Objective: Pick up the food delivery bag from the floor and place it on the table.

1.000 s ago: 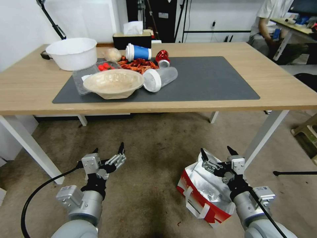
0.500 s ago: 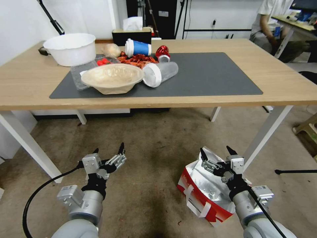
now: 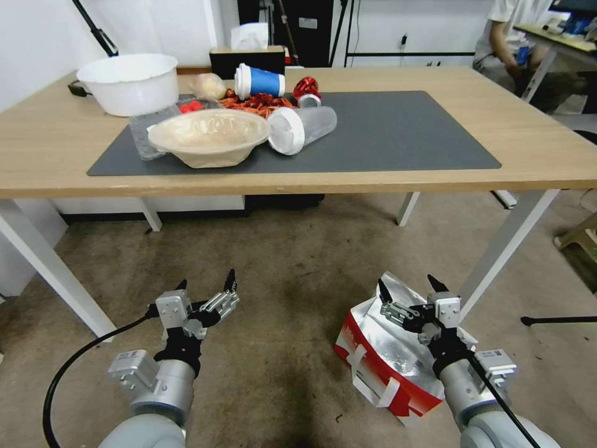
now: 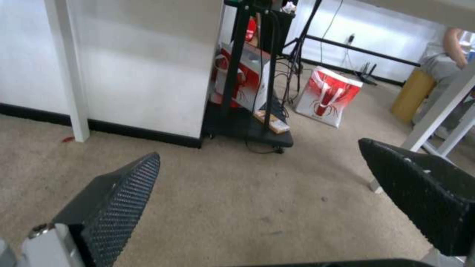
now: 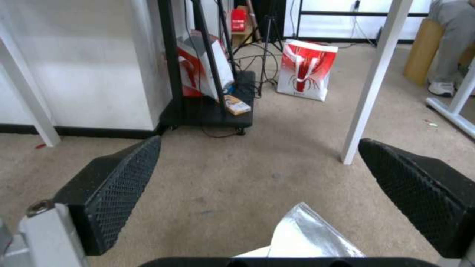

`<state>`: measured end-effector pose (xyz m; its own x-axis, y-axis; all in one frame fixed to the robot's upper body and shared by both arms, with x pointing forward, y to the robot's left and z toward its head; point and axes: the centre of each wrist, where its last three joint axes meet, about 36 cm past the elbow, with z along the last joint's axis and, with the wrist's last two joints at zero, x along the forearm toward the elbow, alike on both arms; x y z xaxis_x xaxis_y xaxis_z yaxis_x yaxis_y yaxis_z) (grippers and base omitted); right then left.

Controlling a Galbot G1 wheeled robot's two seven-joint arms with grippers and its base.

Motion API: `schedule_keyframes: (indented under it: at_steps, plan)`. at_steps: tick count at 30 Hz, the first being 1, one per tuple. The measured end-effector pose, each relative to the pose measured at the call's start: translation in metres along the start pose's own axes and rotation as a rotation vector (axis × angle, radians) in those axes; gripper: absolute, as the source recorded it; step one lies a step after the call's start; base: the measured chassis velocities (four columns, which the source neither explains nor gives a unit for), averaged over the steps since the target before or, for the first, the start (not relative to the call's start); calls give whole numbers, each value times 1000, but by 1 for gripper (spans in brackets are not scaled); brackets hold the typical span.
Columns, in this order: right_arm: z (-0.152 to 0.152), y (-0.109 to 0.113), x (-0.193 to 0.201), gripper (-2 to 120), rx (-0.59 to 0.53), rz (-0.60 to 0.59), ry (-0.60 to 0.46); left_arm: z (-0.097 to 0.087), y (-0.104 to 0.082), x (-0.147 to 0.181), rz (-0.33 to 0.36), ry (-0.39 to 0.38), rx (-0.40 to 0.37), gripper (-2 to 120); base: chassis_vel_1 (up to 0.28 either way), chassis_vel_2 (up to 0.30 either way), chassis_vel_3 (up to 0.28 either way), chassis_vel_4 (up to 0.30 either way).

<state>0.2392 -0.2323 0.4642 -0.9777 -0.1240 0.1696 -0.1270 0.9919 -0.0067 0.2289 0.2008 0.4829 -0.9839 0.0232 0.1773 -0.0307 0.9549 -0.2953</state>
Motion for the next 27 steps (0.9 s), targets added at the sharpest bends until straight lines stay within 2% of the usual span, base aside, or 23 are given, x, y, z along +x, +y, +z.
schedule_keyframes:
  at_steps: [27]
  plan:
    - [-5,0,4,100,3,-1,-9,-4,-1,4,-2,-12,-1,100,0,0,0,0]
